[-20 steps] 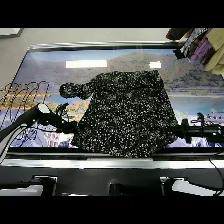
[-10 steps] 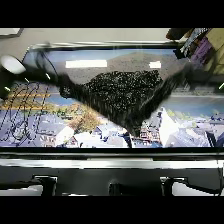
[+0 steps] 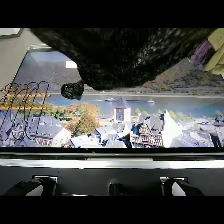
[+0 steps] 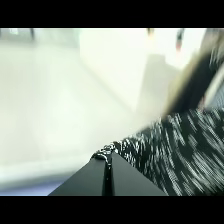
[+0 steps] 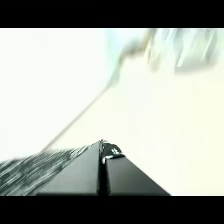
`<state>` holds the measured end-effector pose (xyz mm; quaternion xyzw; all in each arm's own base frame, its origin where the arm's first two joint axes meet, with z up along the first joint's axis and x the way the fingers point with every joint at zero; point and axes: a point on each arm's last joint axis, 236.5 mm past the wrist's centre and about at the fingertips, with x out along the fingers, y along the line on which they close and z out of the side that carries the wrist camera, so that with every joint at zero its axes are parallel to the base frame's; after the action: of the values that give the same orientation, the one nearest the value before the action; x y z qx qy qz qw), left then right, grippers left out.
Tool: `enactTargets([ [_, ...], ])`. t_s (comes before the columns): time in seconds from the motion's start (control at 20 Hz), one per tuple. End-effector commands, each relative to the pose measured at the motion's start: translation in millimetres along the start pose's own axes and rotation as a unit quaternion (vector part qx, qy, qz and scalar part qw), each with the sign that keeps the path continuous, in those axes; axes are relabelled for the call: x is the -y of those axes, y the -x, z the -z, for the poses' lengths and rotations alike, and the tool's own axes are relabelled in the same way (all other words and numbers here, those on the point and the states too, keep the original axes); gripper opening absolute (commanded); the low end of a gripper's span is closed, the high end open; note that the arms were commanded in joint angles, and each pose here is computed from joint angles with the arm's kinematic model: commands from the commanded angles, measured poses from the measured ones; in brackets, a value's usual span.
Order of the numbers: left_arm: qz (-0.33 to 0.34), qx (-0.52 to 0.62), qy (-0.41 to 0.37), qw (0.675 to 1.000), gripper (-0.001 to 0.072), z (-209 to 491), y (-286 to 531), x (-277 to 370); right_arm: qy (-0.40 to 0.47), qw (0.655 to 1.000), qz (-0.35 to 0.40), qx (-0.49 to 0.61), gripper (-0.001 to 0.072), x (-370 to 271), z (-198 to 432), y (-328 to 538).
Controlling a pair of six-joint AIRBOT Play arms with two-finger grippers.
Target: Fold the clothes and pants, and hang the long-sleeved shirts on hangers.
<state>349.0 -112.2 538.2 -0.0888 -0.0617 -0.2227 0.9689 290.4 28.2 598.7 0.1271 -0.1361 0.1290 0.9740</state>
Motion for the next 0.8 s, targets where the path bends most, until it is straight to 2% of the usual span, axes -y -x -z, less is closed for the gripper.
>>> enactTargets([
  [0.0,-0.016,0.104,-0.046,0.993,0.0017,-70,84,28,0.074,0.987,0.054,0.136,0.0025,-41,-83,97],
  [0.2,-0.017,0.131,-0.061,0.989,0.0017,-87,117,41,0.052,0.983,0.052,0.17,0.0025,-56,-99,125],
  [0.4,-0.024,0.105,-0.051,0.993,0.0017,-69,81,23,0.017,0.986,0.048,0.157,0.0025,-29,-89,83],
  [0.6,-0.052,0.11,-0.027,0.992,0.0017,-42,-6,-30,-0.081,0.993,0.039,0.07,0.0026,43,-20,-25],
  [0.75,-0.083,0.078,-0.004,0.993,0.0017,26,-94,-88,-0.162,0.986,0.033,0.011,0.0026,112,61,-111],
])
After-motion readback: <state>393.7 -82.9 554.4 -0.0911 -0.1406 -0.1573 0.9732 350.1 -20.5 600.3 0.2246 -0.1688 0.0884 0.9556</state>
